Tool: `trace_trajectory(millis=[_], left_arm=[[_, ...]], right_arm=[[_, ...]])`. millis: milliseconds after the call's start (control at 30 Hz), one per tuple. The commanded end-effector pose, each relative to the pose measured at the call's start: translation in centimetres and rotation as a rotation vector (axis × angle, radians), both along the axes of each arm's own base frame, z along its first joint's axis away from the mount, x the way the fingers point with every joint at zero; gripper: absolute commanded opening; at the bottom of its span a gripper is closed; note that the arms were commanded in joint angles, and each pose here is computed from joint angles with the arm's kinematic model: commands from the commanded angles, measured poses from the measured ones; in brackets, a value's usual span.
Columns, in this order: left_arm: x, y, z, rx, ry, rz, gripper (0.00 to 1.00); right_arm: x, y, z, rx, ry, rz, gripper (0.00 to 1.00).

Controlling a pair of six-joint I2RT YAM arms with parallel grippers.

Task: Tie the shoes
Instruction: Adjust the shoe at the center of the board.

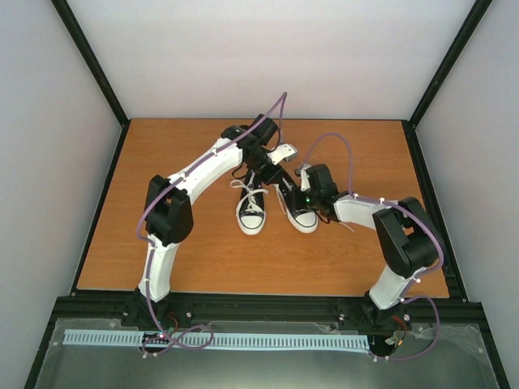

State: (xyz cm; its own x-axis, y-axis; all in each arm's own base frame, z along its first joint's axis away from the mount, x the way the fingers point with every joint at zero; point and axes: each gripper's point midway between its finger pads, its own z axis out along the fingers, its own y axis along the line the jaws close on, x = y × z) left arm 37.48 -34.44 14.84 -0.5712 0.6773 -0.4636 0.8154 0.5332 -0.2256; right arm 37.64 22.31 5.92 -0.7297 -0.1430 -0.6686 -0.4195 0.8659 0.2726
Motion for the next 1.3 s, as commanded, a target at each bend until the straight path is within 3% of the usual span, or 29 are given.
trace_trajectory(millis=[0,233,533,700,800,967,1067,1167,1267], left_arm=[[-0.6,0.2,3.6,-0.055,-0.047,-0.043,0.01],[-1.9,0.7,5.0,-0.049,-0.031,-0.082,0.01],[-4.4,1.8,9.4,-0.080,-0.058,-0.112,0.01],[-5.9,1.5,11.3,-0.105,-0.086,-0.142,0.01],[-6.0,0.8,9.4,-0.111,-0.059,-0.165,0.01],[-4.6,0.3,2.8,-0.014,0.063,-0.124,0.01],[-3.0,0.2,0.4,0.042,0.052,-0.094,0.01],[-1.1,0.3,-0.4,0.080,-0.001,-0.056,0.13],[0.0,0.2,0.8,0.089,-0.046,-0.035,0.51]], right_arm=[[1.4,-2.0,3.9,0.027,-0.122,-0.170,0.03],[0.3,-5.3,6.4,0.076,-0.192,-0.359,0.03],[0.0,-5.8,10.6,0.081,-0.279,-0.366,0.03],[-0.2,-5.4,9.5,0.069,-0.247,-0.341,0.03],[-0.2,-5.3,7.3,0.041,-0.198,-0.340,0.03],[0.1,-4.9,3.3,-0.010,-0.101,-0.331,0.03],[0.6,-4.1,1.8,-0.009,-0.057,-0.316,0.03],[1.4,-4.1,1.0,-0.034,-0.042,-0.337,0.03],[2.4,-4.7,0.1,-0.096,-0.027,-0.374,0.03]])
